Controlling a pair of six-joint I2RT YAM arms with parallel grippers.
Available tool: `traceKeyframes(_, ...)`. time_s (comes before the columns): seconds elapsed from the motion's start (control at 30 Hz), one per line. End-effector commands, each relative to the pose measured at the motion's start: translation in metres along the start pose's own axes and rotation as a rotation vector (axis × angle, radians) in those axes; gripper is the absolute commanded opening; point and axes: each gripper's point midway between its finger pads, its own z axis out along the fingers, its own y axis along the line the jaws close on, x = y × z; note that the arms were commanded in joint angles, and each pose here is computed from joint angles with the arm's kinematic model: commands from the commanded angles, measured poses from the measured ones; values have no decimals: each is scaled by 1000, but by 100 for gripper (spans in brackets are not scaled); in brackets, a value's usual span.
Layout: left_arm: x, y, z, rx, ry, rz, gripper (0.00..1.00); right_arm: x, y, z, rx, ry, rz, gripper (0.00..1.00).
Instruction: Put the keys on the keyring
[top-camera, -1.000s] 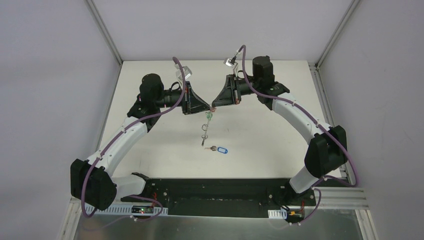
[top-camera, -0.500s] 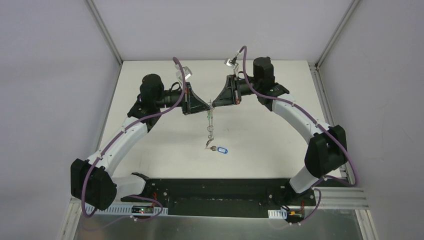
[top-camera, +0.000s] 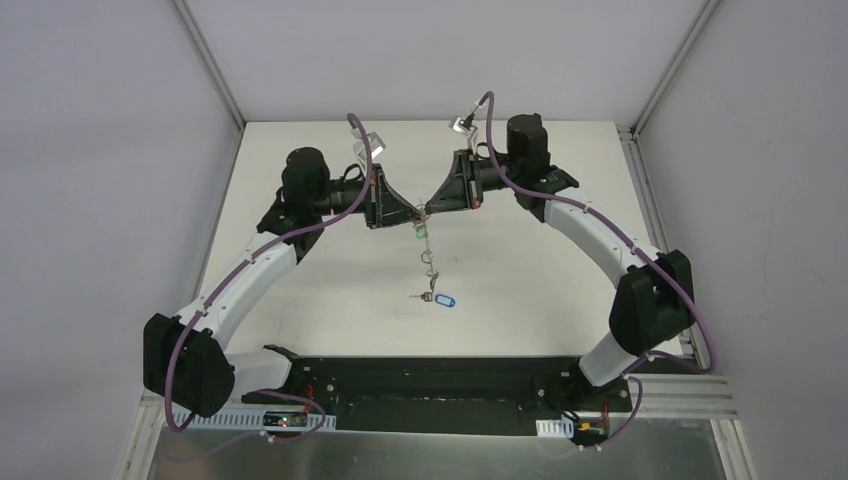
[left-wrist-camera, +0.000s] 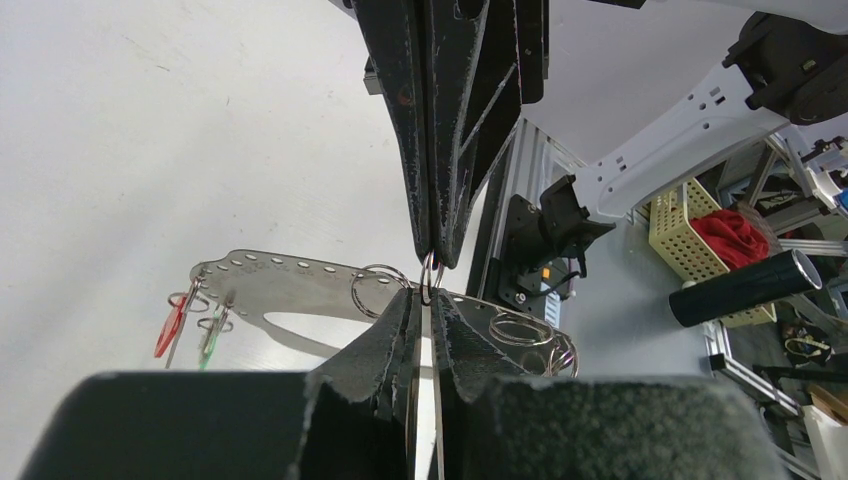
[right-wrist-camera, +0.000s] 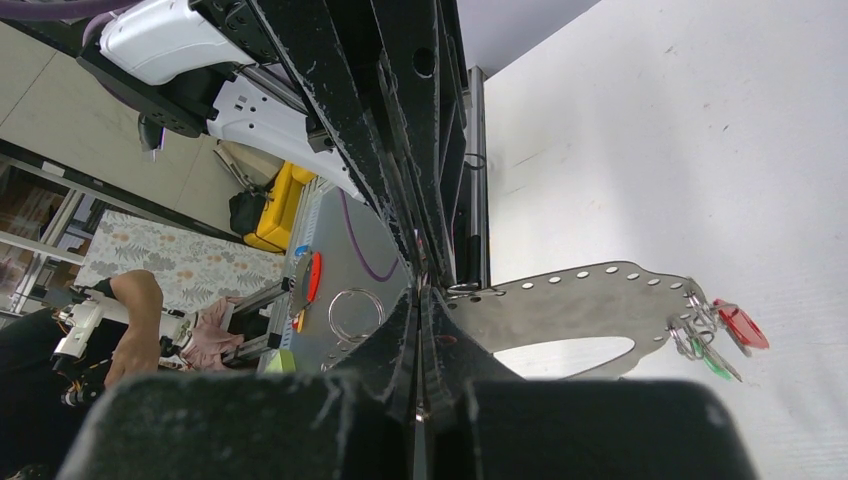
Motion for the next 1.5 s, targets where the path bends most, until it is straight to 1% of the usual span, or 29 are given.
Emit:
traceKeyframes(0.0,-16,-17,3,61,-29,68,8,-5,17,2,-41,2,-63,0)
traceKeyframes(0.17,-17,-16,5,64,-27,67,12,-4,17,2,-41,3,-63,0)
traceKeyframes(0.27,-16,-16,6,67,-23,64,12,-5,17,2,-40,2,-63,0)
traceKeyframes(0.3,-15,-17,6,68,-22,63,11,-5,17,2,-40,2,-63,0)
traceKeyframes(0.4,-14,-16,7,69,-19,61,0,-4,17,2,-39,2,-64,0)
traceKeyframes(0.5,-13,-16,6,60,-14,66,0,-3,15,2,-36,1,-63,0)
traceKeyframes(0.7,-6,-14,-1,3,37,79,0,1,7,-3,-8,-4,-79,0)
traceKeyframes(0.87,-10,-18,-5,-24,57,71,0,16,-4,-5,57,29,-117,0)
traceKeyframes(1.03,-10,-15,-5,-36,60,63,0,24,-2,0,58,56,-139,0)
traceKeyframes(1.17,-7,-12,-5,-47,64,63,0,27,2,4,44,74,-151,4)
traceKeyframes(1.27,-2,-11,-6,-54,85,72,0,25,6,6,32,79,-156,12)
traceKeyframes(1.47,11,-14,-5,-37,135,93,0,20,13,4,39,89,-185,22)
